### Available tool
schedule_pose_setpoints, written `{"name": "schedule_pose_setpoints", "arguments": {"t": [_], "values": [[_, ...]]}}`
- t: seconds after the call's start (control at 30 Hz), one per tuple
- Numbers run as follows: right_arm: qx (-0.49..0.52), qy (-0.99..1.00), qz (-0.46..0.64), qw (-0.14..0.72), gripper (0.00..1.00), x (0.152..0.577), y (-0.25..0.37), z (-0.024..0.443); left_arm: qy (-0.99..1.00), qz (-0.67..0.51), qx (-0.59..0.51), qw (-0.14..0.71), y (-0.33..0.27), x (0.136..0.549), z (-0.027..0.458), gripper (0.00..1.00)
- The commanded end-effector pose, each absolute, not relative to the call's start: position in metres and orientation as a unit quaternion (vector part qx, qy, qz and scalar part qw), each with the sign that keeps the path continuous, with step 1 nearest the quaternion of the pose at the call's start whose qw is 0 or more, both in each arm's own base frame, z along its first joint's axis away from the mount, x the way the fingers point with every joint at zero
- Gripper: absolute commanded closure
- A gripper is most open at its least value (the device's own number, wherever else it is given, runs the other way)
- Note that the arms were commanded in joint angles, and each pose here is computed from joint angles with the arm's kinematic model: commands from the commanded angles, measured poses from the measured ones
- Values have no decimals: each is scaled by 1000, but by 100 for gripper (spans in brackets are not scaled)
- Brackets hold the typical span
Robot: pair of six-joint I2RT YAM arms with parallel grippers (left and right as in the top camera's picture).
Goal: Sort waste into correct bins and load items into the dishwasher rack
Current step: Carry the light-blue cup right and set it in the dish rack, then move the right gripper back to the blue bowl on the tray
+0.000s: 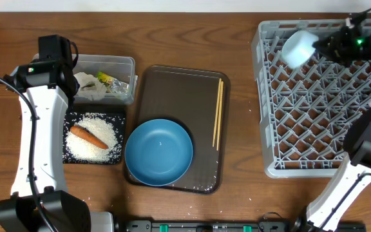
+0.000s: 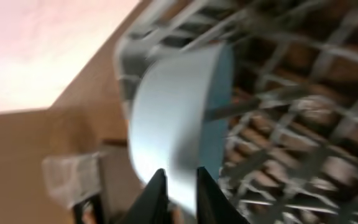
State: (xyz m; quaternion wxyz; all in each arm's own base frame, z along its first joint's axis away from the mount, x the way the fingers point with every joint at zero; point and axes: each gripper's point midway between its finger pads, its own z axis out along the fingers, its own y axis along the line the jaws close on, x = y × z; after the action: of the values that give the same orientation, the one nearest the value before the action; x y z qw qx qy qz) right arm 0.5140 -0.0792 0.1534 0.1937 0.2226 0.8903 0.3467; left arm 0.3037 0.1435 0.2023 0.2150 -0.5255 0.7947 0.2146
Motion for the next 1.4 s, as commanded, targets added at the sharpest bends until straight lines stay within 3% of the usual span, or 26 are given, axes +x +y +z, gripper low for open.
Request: {"name": "schedule_pose_setpoints", "arguments": {"t": [0.0,0.1,0.37,0.63,0.93,1.2,1.27,1.37], "values": [[236,898,286,238,66,505,-105,187,789,225,-528,217,147,302,203,2],[249,897,258,260,45,495,-119,209,789,225,-528,217,147,302,203,2],[253,898,160,323,42,464,-127,277,789,225,-528,218,147,302,204,2],[172,914,207,303,31,438,-13,315,789,225,-528,217,147,302,203,2],[-22,973,178,147,30,378,161,236,789,225,-528,217,147,302,203,2],[-236,946,194,105,28,297,297,167,789,225,-528,217,147,302,203,2],[-298,928,197,105,24,273,322,157,789,225,-528,217,147,302,203,2],[-372,901,200,102,10,235,354,143,789,225,-528,217,147,302,203,2]]}}
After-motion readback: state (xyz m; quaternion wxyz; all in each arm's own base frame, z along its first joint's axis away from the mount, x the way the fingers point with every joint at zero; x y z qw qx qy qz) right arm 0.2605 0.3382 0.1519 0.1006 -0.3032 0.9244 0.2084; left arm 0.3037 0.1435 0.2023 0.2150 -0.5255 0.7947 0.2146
